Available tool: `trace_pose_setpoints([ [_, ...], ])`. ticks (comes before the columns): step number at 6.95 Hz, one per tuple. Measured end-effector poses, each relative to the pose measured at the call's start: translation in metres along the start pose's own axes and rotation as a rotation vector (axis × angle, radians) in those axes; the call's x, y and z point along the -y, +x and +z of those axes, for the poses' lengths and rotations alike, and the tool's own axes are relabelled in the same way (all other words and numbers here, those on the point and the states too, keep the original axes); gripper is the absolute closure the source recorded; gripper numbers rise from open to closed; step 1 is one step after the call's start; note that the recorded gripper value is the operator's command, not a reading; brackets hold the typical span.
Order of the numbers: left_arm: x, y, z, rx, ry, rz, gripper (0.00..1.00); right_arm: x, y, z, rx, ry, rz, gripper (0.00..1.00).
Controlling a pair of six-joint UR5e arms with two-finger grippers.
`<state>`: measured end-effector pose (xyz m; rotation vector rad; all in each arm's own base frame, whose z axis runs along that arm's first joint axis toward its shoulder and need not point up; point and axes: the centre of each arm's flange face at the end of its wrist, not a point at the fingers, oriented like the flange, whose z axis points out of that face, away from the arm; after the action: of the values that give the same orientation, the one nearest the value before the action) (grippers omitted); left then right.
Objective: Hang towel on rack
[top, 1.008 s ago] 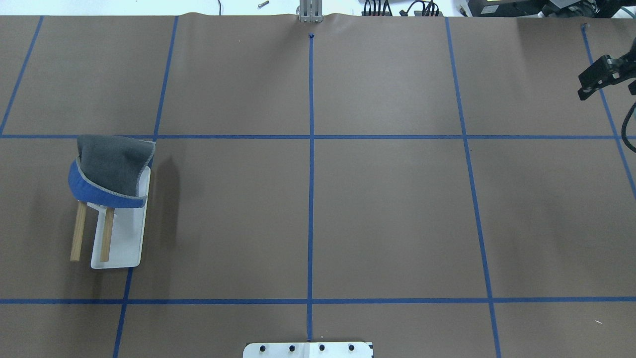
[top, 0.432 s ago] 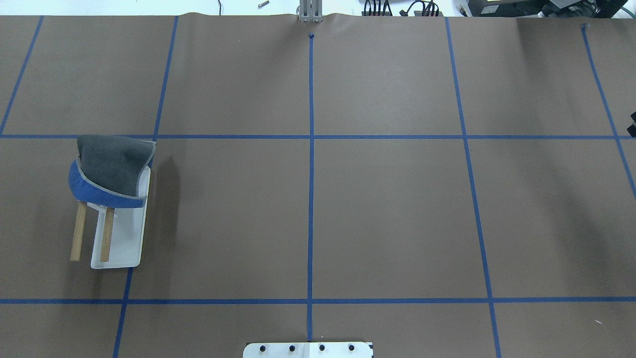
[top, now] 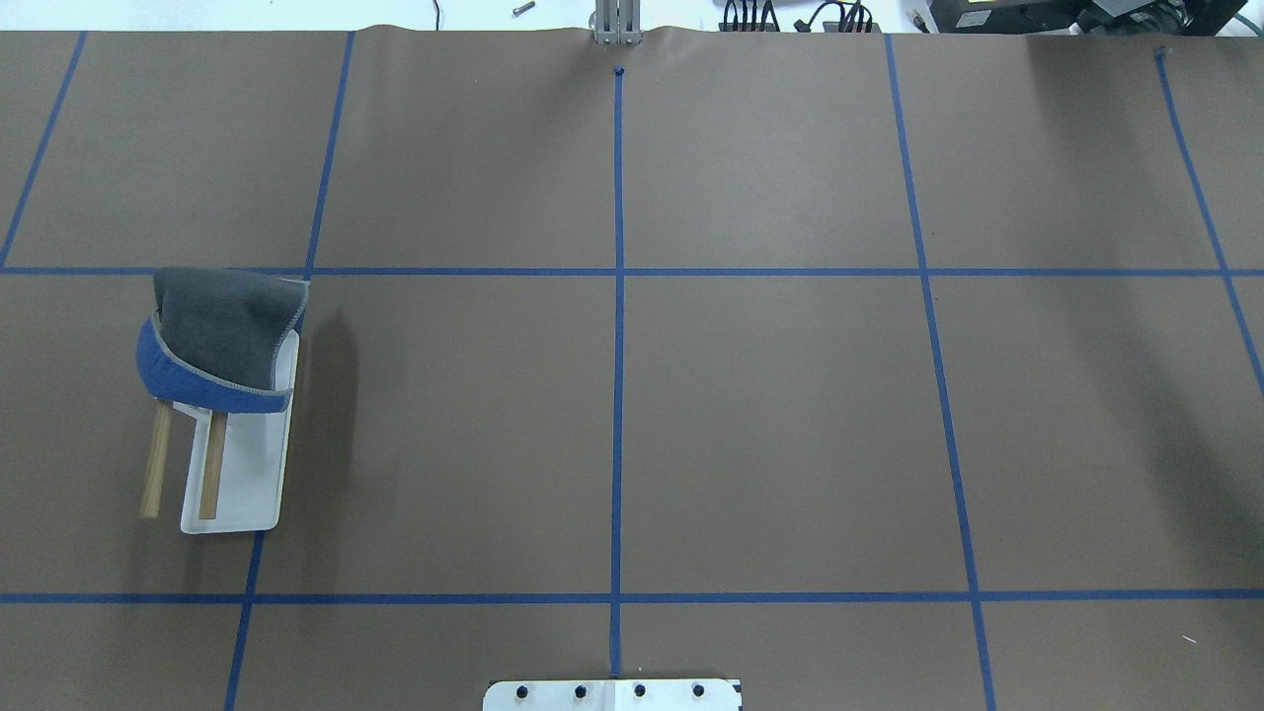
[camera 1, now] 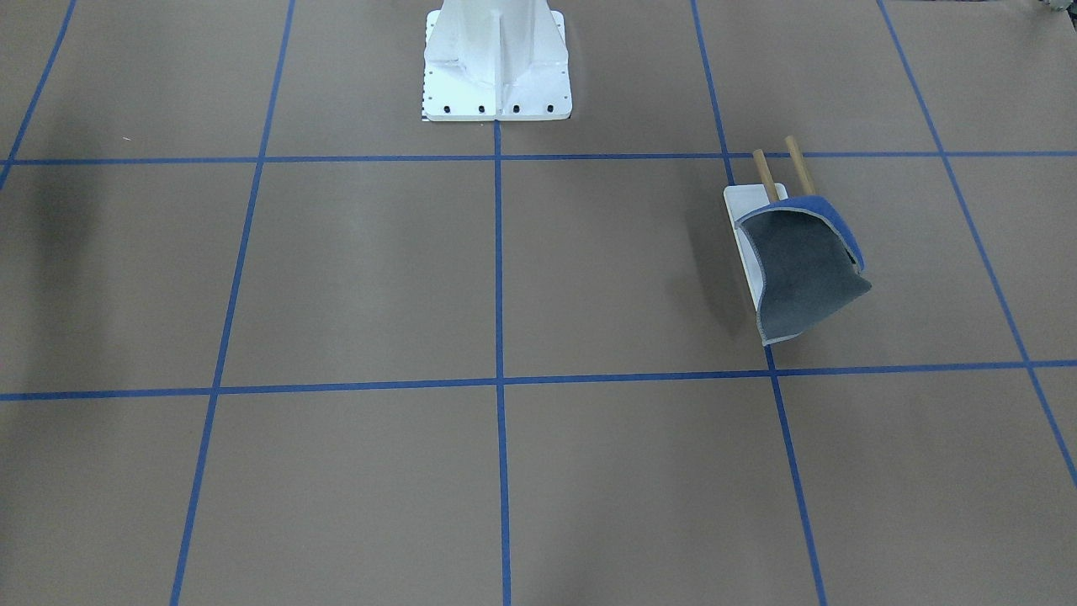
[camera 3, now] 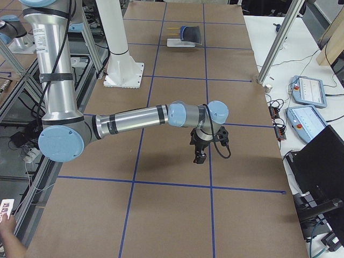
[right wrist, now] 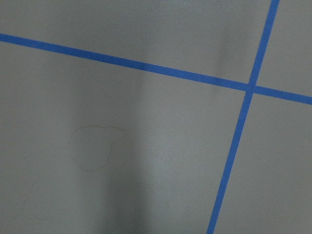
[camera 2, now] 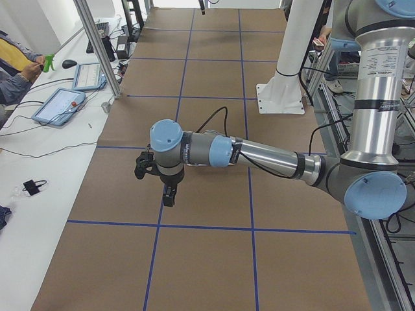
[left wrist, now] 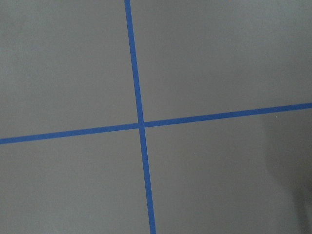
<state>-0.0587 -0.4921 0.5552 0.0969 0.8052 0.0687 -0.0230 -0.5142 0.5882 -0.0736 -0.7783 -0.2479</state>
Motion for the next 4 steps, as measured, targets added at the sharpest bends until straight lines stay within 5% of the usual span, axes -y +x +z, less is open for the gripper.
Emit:
trace_pose_setpoints([
  [4,-0.029,-0.02,0.02,0.011,-0.055,0.104,0.02,-0.001,0.003,-0.001,0.04,0.032,-0.012,0.0],
])
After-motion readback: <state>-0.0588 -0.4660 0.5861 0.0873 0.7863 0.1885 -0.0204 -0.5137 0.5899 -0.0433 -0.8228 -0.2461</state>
